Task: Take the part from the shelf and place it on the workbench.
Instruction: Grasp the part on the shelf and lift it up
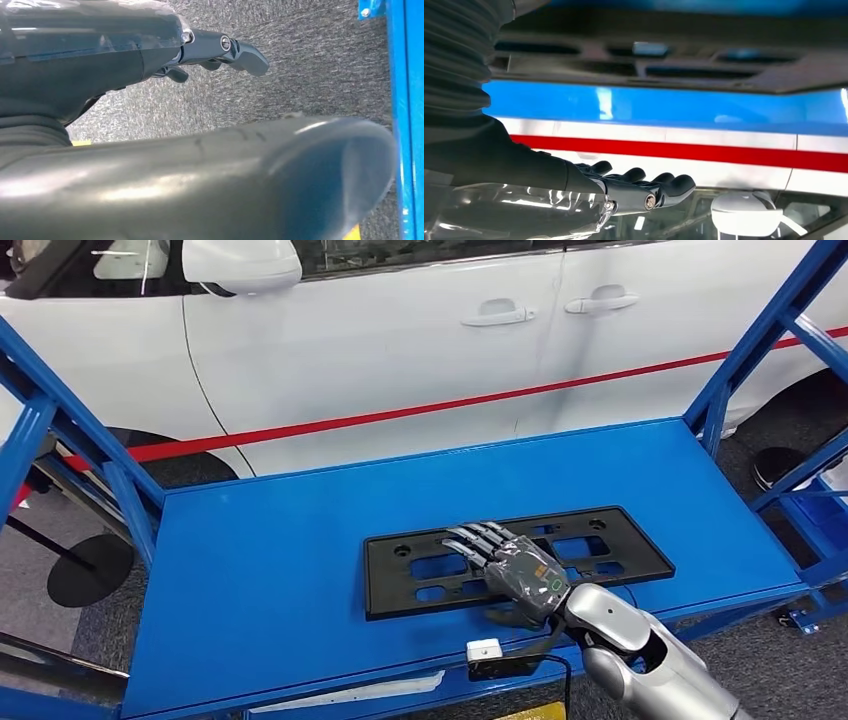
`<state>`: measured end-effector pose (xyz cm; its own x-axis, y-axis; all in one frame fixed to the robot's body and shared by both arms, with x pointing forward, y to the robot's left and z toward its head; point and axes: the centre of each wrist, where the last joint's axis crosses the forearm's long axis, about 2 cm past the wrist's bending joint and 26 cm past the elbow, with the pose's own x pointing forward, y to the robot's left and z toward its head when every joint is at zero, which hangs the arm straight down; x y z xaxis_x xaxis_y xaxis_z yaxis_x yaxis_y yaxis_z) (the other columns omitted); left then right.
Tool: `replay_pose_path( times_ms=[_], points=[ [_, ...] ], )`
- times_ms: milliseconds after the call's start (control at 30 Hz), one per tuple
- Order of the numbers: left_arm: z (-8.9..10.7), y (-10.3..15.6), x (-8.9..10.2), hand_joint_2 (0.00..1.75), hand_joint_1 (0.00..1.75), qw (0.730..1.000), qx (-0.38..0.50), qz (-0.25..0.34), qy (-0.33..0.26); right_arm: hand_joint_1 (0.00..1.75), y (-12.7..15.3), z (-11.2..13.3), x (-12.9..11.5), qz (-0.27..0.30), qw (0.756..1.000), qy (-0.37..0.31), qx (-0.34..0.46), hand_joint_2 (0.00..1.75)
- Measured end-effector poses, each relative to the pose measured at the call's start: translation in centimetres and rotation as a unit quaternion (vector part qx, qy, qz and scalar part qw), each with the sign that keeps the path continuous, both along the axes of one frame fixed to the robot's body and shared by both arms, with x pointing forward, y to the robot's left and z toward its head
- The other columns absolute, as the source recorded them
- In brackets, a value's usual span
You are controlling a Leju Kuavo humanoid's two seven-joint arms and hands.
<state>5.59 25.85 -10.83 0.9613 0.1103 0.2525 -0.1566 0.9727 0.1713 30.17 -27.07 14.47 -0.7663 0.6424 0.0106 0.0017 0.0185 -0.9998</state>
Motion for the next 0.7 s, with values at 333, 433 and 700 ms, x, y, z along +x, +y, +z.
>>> replay_pose_path(
  times_ms=[333, 433, 700],
  points=[
    [0.0, 0.4, 0.0, 0.0, 0.0, 1.0, 0.005, 0.005, -0.012, 0.0, 0.2, 0.5, 1.0, 0.011, 1.0, 0.017, -0.004, 1.75],
    [-0.1, 0.8, 0.0, 0.0, 0.0, 0.999, 0.009, 0.019, -0.025, 0.0, 0.3, 0.8, 1.5, 0.025, 0.999, 0.034, -0.006, 1.75],
    [-0.1, 2.4, 0.2, 0.0, 0.0, 0.997, 0.02, 0.047, -0.062, 0.0, 0.9, 1.1, 3.3, 0.052, 0.994, 0.086, -0.031, 1.75]
  ],
)
